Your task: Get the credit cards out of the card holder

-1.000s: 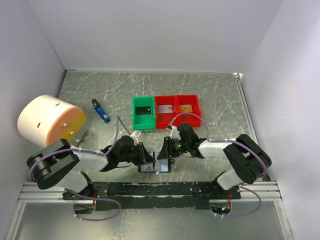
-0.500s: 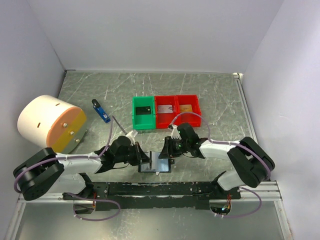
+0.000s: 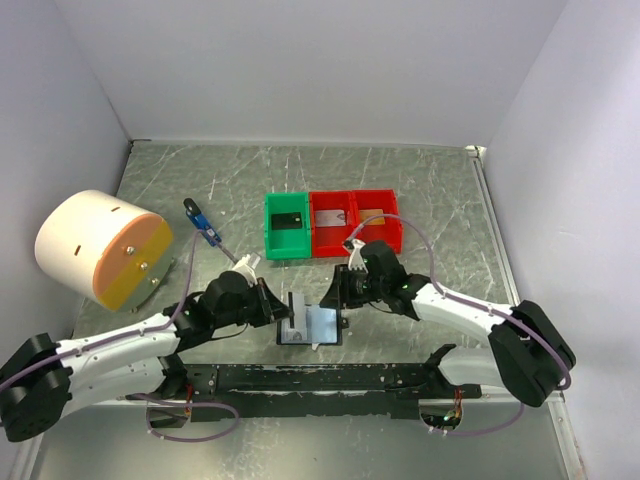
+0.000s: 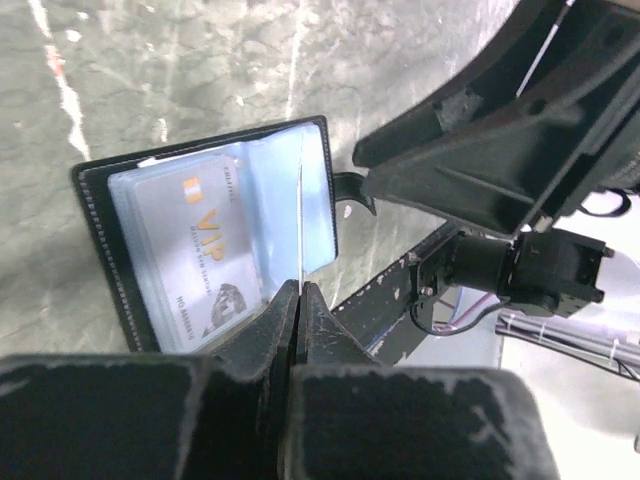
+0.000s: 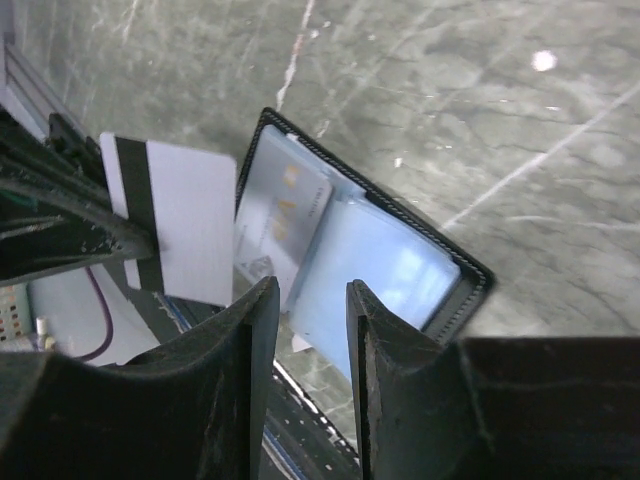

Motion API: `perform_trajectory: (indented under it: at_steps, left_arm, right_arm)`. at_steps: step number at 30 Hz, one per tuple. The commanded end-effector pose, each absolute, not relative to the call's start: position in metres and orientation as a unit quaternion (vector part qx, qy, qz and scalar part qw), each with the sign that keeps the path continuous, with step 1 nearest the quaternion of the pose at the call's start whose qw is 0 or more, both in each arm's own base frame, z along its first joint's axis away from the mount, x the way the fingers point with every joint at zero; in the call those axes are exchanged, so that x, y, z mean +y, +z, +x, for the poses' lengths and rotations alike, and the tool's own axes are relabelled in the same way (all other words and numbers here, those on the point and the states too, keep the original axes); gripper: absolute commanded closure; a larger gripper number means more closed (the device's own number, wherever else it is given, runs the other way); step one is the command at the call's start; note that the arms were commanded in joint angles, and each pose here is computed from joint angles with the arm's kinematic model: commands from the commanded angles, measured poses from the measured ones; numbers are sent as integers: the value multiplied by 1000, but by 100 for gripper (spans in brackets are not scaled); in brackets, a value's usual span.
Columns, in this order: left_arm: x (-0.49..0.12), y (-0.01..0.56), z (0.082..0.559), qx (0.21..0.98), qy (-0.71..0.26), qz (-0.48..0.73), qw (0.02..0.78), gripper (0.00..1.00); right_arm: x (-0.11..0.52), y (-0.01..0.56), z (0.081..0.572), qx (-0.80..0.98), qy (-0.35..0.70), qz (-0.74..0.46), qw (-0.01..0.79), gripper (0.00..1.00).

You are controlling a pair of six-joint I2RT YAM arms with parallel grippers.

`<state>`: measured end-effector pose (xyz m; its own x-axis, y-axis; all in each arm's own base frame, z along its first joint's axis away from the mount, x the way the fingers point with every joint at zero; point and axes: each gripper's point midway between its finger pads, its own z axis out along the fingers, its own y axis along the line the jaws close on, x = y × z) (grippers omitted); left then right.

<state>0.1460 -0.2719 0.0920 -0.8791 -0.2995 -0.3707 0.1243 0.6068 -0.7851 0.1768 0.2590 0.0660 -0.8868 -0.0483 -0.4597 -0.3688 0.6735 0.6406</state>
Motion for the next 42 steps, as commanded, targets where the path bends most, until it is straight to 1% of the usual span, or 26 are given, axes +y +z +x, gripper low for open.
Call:
perform_trajectory:
  at_steps: [1,9,13,15,18,20,22,24,27,30,32,33,36,39,40,42]
  left_arm:
    - [-254,94,156,876,-392,-69,272,93]
    - [-230,106,163,863,-378,-120,312,93]
    - [-228,107,163,862,-378,-123,314,93]
    - [-230,108,162,862,-383,-115,313,93]
    - [-246,116,158,854,-412,-69,311,93]
    - [-253,117,157,855,-418,-50,305,93]
    - [-259,121,156,852,-426,-34,303,93]
    - [-265,129,157,841,-442,-20,311,93]
    - [-270,138,155,827,-462,-4,321,93]
    - [-276,146,151,809,-489,12,325,93]
    - [-280,152,147,796,-510,23,324,93]
    - [-282,154,146,791,-519,27,324,93]
    - [-285,160,143,778,-538,32,324,93]
    - [-287,169,140,763,-554,39,331,93]
    - [-288,171,140,758,-559,43,333,93]
    - [-289,176,138,750,-568,49,336,93]
  right_arm:
    - [282,81,174,876,411,-139,211,67]
    - [322,65,160,871,415,-195,178,69]
    - [315,37,156,890,381,-202,152,70]
    - [305,24,157,902,355,-201,145,70]
    - [291,13,160,915,327,-190,140,70]
    - [291,20,162,910,338,-188,148,70]
    - [299,40,165,893,369,-194,171,69]
    - [303,65,170,873,394,-193,211,64]
    - [295,90,182,861,394,-174,270,52]
    - [276,106,196,853,389,-136,320,45]
    - [261,114,207,847,389,-87,353,32]
    - [251,117,213,842,388,-53,372,28]
    - [235,135,216,802,415,-13,431,23]
    - [229,158,208,762,442,-29,472,19]
    - [224,159,207,766,433,-31,474,14]
    - [217,167,208,764,426,-31,483,11]
